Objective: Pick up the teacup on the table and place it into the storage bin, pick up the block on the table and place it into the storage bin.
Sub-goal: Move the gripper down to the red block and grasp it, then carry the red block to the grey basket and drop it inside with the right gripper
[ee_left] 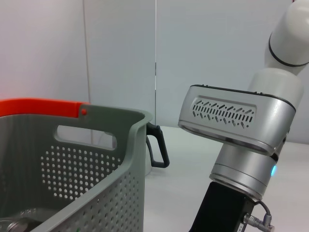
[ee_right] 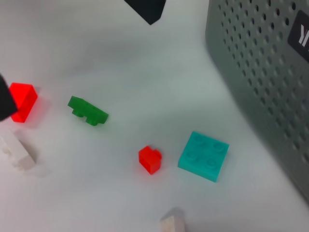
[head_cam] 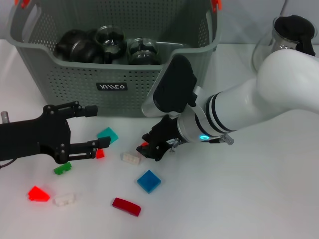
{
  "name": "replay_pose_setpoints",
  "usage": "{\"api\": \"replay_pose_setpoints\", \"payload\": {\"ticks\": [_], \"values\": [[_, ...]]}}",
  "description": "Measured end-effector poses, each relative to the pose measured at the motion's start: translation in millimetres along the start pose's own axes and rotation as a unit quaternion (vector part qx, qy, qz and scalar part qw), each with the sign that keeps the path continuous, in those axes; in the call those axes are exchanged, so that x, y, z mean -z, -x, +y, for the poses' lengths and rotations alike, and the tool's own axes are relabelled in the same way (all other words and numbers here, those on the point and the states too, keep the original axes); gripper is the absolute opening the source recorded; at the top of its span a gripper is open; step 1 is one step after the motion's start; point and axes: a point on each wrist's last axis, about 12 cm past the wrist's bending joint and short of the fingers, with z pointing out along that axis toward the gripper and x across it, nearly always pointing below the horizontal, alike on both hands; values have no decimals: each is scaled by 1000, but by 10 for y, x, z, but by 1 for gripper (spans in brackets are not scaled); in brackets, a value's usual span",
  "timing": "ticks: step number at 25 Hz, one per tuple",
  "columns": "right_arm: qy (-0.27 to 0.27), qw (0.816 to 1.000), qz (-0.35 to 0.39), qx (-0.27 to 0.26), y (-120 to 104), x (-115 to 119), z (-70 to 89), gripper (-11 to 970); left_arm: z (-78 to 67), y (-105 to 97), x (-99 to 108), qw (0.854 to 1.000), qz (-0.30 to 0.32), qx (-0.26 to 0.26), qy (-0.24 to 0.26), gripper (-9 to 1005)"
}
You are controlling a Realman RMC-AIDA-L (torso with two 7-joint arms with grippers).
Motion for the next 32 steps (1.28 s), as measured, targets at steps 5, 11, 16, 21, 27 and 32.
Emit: {"api": "replay_pose_setpoints", "payload": {"ticks": [5,11,16,21,27,32], "values": [[0,1000,1,0,-8,-2,2,299,2,3,-2,1000,-1,0,0,784],[2,1000,3,-5,-21,-11,5,296,5,8,-5,1000,-1,-1,0,785],[8,1000,4,-10,-22,-25,24,293,10,13,-10,1000,-1,-2,0,785],[9,1000,3,-12,-10,-24,26,237,11,15,-11,1000,-2,-2,0,785],[6,1000,-3,-19,4,-3,3,199,12,15,-11,1000,-2,-2,0,784],[5,999,-20,-36,9,68,-57,199,11,13,-10,1000,-1,-2,-1,784]]}}
